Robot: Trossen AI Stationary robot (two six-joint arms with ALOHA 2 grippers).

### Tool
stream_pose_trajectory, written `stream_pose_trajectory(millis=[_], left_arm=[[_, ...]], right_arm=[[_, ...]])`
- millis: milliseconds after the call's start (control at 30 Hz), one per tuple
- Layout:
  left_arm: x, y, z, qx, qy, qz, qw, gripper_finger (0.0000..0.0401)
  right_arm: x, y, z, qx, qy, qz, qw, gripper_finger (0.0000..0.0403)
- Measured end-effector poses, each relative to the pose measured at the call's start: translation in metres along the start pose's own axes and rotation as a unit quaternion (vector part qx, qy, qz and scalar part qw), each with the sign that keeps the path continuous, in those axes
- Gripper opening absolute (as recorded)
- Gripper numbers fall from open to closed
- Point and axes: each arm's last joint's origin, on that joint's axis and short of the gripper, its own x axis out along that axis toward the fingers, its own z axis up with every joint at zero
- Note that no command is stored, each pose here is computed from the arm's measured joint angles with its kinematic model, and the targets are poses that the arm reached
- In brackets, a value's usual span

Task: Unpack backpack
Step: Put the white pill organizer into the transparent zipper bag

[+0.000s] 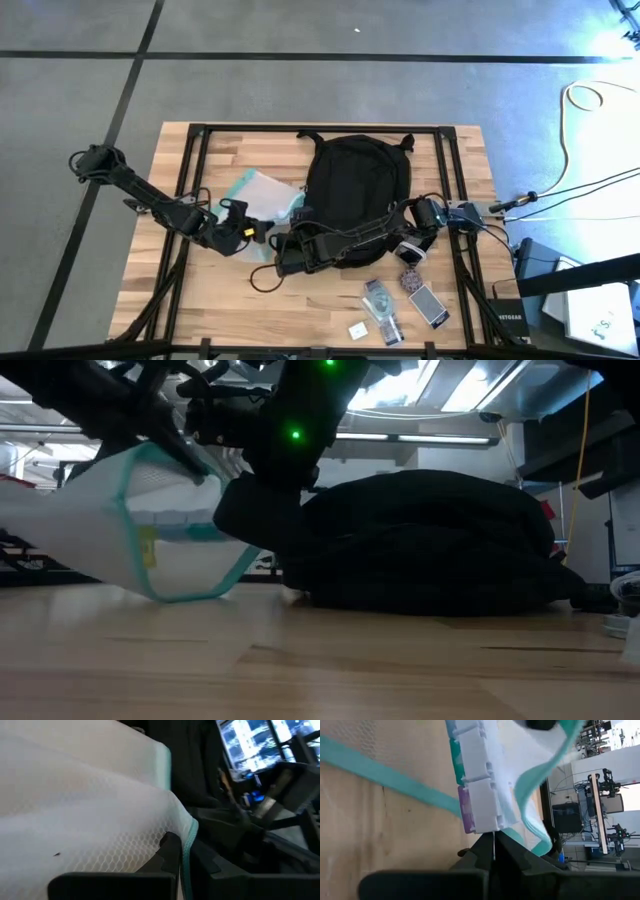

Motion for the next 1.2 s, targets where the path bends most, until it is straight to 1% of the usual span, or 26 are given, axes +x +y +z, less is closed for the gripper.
stream_pose_trajectory(millis=[200,467,633,700,800,933,1033,1100,1200], left_arm=[[0.000,-0.004,0.000,0.000,-0.001,-0.014,1.000,0.0001],[0.000,-0.005,0.000,0.008,-0.002,-0.020,1.000,0.0001],[0.000,-0.005,0.000,0.023,-0.003,-0.019,1.000,0.0001],[0.000,-0.005,0.000,0.038,-0.003,-0.018,0.999,0.0001],[0.000,-0.003,0.000,0.057,-0.005,-0.012,0.998,0.0001],[0.000,0.003,0.000,0.081,-0.005,0.013,0.997,0.0001],[0.000,0.004,0.000,0.089,-0.005,0.016,0.996,0.0001],[0.000,0.003,0.000,0.083,-0.005,0.015,0.996,0.0001],[0.000,0.001,0.000,0.062,-0.002,0.007,0.998,0.0001]], right_arm=[[0.000,0.000,0.001,0.004,-0.003,-0.001,1.000,0.0000],[0.000,-0.002,0.003,0.018,-0.011,-0.033,0.999,0.0000],[0.000,-0.002,0.010,0.052,-0.034,-0.035,0.997,0.0000],[-0.001,-0.003,0.012,0.061,-0.041,-0.035,0.997,0.0000],[-0.001,-0.003,0.012,0.064,-0.043,-0.034,0.996,0.0000],[-0.001,-0.002,0.013,0.066,-0.045,-0.031,0.996,0.0000],[-0.001,-0.002,0.013,0.065,-0.044,-0.031,0.996,0.0000],[-0.001,-0.002,0.013,0.066,-0.044,-0.031,0.996,0.0000],[-0.001,-0.002,0.013,0.066,-0.044,-0.030,0.996,0.0000]])
